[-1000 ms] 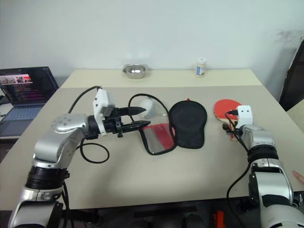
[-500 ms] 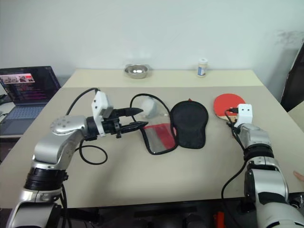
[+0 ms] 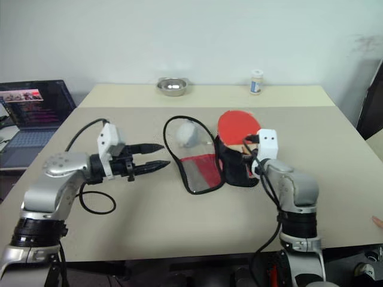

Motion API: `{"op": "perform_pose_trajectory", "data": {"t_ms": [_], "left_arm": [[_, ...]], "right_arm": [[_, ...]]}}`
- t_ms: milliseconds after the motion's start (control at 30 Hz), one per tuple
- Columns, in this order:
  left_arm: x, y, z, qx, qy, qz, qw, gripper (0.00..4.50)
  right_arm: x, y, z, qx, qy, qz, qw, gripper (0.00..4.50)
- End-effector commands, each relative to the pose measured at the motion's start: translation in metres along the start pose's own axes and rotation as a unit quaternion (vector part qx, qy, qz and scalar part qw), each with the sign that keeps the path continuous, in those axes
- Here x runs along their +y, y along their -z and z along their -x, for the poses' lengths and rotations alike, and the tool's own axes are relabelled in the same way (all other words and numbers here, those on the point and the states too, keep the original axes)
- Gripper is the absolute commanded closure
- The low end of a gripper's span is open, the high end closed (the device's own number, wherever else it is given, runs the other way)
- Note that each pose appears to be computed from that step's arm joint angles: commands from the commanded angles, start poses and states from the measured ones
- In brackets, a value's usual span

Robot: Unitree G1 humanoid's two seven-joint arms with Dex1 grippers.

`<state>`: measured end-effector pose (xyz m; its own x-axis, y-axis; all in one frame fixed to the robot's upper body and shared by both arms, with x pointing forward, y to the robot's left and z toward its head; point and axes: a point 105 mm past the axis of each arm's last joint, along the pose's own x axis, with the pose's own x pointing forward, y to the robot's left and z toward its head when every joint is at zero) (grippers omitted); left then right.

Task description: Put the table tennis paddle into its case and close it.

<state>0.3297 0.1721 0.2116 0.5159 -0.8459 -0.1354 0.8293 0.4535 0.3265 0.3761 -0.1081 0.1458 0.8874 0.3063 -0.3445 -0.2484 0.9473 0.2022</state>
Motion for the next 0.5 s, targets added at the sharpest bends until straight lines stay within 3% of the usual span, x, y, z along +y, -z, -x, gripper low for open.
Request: {"op": "perform_pose_trajectory", "data": {"t_ms": [33, 500], "left_arm": [[0.008, -0.016, 0.006, -0.019, -0.015, -0.020, 1.000, 1.76], [0.006, -0.012, 0.006, -0.011, -0.023, -0.019, 0.999, 1.76]], "right_arm": [[0.000, -0.012, 0.000, -0.033, 0.012, 0.007, 0.999, 3.36], [-0.014, -0.004, -0.027, -0.032, 0.048, -0.005, 0.998, 3.36]]}}
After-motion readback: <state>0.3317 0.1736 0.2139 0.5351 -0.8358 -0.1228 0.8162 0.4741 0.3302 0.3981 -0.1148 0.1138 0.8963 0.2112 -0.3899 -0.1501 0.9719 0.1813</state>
